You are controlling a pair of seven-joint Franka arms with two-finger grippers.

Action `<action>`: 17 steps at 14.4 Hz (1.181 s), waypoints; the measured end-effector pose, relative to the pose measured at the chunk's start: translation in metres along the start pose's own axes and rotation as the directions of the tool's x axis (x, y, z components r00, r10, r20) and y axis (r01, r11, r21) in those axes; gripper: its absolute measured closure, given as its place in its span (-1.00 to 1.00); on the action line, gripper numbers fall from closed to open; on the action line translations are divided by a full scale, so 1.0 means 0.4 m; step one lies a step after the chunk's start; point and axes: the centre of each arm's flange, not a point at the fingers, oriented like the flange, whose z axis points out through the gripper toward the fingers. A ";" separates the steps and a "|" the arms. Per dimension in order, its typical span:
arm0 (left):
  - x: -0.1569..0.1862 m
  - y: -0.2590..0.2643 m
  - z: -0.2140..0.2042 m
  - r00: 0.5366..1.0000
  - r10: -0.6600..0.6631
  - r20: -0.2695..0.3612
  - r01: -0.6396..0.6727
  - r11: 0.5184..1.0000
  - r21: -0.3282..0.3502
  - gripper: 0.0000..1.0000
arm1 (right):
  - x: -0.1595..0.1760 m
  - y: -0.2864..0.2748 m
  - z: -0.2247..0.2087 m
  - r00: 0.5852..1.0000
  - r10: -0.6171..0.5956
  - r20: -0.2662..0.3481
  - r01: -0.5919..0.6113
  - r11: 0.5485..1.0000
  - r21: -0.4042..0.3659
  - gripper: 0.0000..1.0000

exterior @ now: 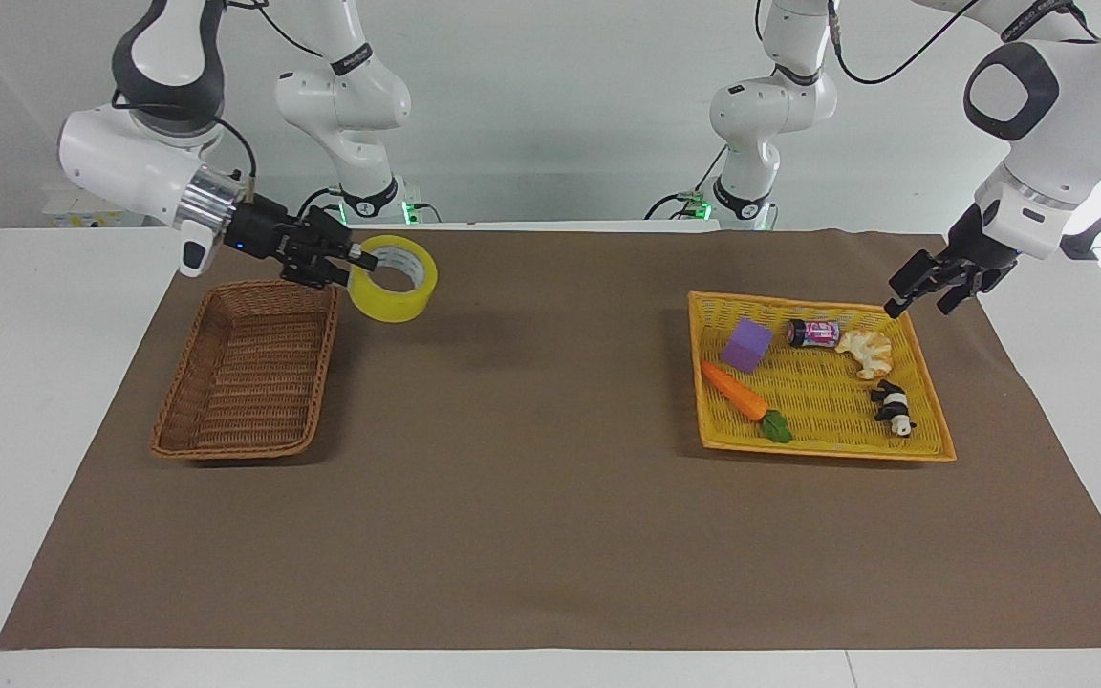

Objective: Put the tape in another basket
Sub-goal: 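Open the left gripper while the right gripper carries the tape away, then lower the tape into the brown basket and open the right gripper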

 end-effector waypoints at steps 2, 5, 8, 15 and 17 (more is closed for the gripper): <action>0.001 -0.014 -0.002 1.000 -0.008 -0.002 0.008 1.000 0.008 -0.99 | -0.026 0.115 -0.103 1.000 -0.023 0.015 0.024 1.000 -0.019 -0.07; 0.002 -0.038 -0.007 1.000 -0.024 -0.005 0.024 1.000 0.009 -0.99 | -0.020 0.280 -0.192 0.998 -0.046 0.034 0.048 0.997 -0.063 -0.07; 0.002 -0.034 -0.007 1.000 -0.021 -0.006 0.021 1.000 0.009 -0.99 | 0.013 0.404 -0.194 0.995 -0.062 0.081 0.069 0.994 -0.090 -0.07; -0.030 0.075 0.013 0.991 0.110 0.076 -0.119 0.985 0.125 -0.99 | 0.062 0.545 -0.159 0.986 -0.072 0.151 0.096 0.983 -0.157 -0.07; -0.049 0.086 0.010 0.985 0.114 0.130 -0.130 0.983 0.126 -0.99 | 0.060 0.556 -0.161 0.984 -0.070 0.163 0.100 0.977 -0.186 -0.07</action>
